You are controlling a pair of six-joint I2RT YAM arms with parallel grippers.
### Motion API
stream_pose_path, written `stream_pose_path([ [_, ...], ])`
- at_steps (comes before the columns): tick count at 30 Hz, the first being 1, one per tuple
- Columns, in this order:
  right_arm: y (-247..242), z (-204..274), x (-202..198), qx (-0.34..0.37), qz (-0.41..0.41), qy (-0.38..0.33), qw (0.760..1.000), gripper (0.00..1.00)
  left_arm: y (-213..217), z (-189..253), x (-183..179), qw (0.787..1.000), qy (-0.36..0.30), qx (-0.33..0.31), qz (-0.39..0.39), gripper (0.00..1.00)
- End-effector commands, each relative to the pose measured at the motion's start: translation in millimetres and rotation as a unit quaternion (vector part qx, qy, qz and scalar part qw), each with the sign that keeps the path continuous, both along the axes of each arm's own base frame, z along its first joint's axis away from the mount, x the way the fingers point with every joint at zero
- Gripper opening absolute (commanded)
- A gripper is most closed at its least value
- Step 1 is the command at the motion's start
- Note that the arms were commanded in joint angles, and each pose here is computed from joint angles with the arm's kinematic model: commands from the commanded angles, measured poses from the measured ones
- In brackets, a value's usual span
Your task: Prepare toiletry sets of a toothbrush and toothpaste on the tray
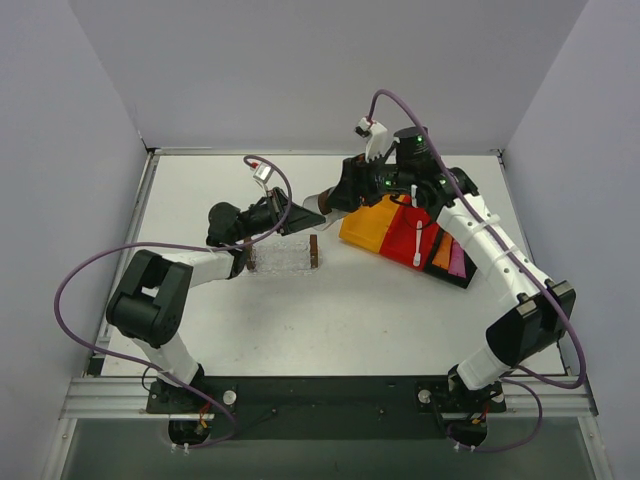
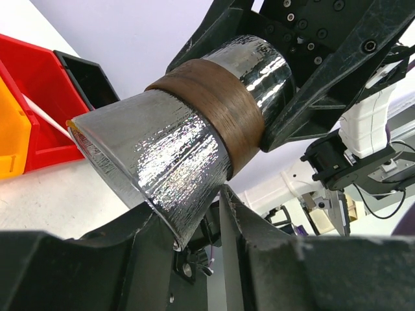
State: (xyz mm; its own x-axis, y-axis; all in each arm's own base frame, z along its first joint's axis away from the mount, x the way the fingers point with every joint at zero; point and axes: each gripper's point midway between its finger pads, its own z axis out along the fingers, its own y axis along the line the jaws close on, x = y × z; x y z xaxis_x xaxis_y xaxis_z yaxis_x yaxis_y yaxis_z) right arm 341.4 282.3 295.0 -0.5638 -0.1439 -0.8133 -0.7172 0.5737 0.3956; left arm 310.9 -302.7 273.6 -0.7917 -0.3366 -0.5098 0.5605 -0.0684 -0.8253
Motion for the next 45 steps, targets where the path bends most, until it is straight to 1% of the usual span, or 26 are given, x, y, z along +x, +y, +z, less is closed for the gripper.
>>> stream_pose_path([
  [1, 9, 52, -16, 0.056, 0.032, -0.065, 0.996, 0.00, 3, 45, -21, 0.990, -0.120, -0.066, -0.007, 0.35],
  [2, 9, 51, -16, 0.055, 0.032, -0.066, 0.996, 0.00, 3, 45, -22, 0.990, -0.123, -0.066, -0.007, 0.29],
  [4, 9, 51, -16, 0.054, 0.032, -0.067, 0.996, 0.00, 2, 44, -23, 0.990, -0.122, -0.065, -0.010, 0.23],
  [5, 9, 50, -16, 0.054, 0.032, -0.066, 0.996, 0.00, 2, 43, -23, 0.991, -0.120, -0.063, -0.010, 0.16],
  [9, 9, 45, -16, 0.052, 0.032, -0.062, 0.996, 0.00, 3, 42, -24, 0.990, -0.124, -0.059, -0.014, 0.00],
  [12, 8, 43, -16, 0.049, 0.030, -0.063, 0.996, 0.01, 3, 40, -25, 0.990, -0.131, -0.048, -0.015, 0.00],
  [13, 7, 43, -16, 0.048, 0.029, -0.063, 0.996, 0.08, 4, 37, -23, 0.990, -0.134, -0.042, -0.013, 0.00],
  [15, 5, 41, -16, 0.044, 0.026, -0.065, 0.997, 0.16, 6, 35, -23, 0.990, -0.135, -0.036, -0.014, 0.00],
  [16, 4, 43, -17, 0.044, 0.026, -0.068, 0.996, 0.24, 7, 35, -23, 0.990, -0.139, -0.034, -0.012, 0.00],
  [18, 3, 44, -18, 0.043, 0.025, -0.071, 0.996, 0.30, 13, 35, -19, 0.990, -0.139, -0.030, -0.006, 0.00],
  [19, 2, 45, -19, 0.042, 0.023, -0.072, 0.996, 0.35, 15, 35, -17, 0.990, -0.140, -0.029, -0.004, 0.00],
  [24, -1, 46, -19, 0.038, 0.019, -0.074, 0.996, 0.45, 30, 38, -13, 0.988, -0.152, -0.021, 0.008, 0.00],
  [25, -2, 46, -20, 0.038, 0.018, -0.074, 0.996, 0.54, 31, 35, -12, 0.989, -0.150, -0.014, 0.007, 0.00],
  [26, -2, 47, -20, 0.037, 0.018, -0.076, 0.996, 0.58, 34, 36, -12, 0.988, -0.152, -0.010, 0.009, 0.00],
  [30, -3, 48, -21, 0.035, 0.018, -0.077, 0.996, 0.63, 40, 32, -8, 0.987, -0.157, 0.009, 0.020, 0.00],
  [31, -4, 48, -21, 0.035, 0.017, -0.077, 0.996, 0.68, 44, 30, -5, 0.987, -0.156, 0.015, 0.026, 0.00],
  [33, -3, 49, -23, 0.035, 0.019, -0.079, 0.996, 0.72, 48, 30, -4, 0.987, -0.157, 0.018, 0.029, 0.00],
  [39, -4, 46, -23, 0.033, 0.019, -0.075, 0.996, 0.76, 55, 33, -4, 0.986, -0.161, 0.021, 0.035, 0.00],
  [40, -4, 46, -23, 0.034, 0.019, -0.074, 0.996, 0.83, 55, 33, -3, 0.986, -0.162, 0.024, 0.036, 0.00],
  [41, -5, 46, -23, 0.033, 0.018, -0.076, 0.996, 0.84, 56, 33, -3, 0.985, -0.164, 0.025, 0.035, 0.00],
  [44, -9, 49, -22, 0.033, 0.014, -0.080, 0.996, 0.86, 62, 34, 0, 0.984, -0.169, 0.035, 0.042, 0.00],
  [45, -9, 48, -22, 0.032, 0.013, -0.081, 0.996, 0.86, 64, 32, 2, 0.985, -0.161, 0.041, 0.043, 0.00],
])
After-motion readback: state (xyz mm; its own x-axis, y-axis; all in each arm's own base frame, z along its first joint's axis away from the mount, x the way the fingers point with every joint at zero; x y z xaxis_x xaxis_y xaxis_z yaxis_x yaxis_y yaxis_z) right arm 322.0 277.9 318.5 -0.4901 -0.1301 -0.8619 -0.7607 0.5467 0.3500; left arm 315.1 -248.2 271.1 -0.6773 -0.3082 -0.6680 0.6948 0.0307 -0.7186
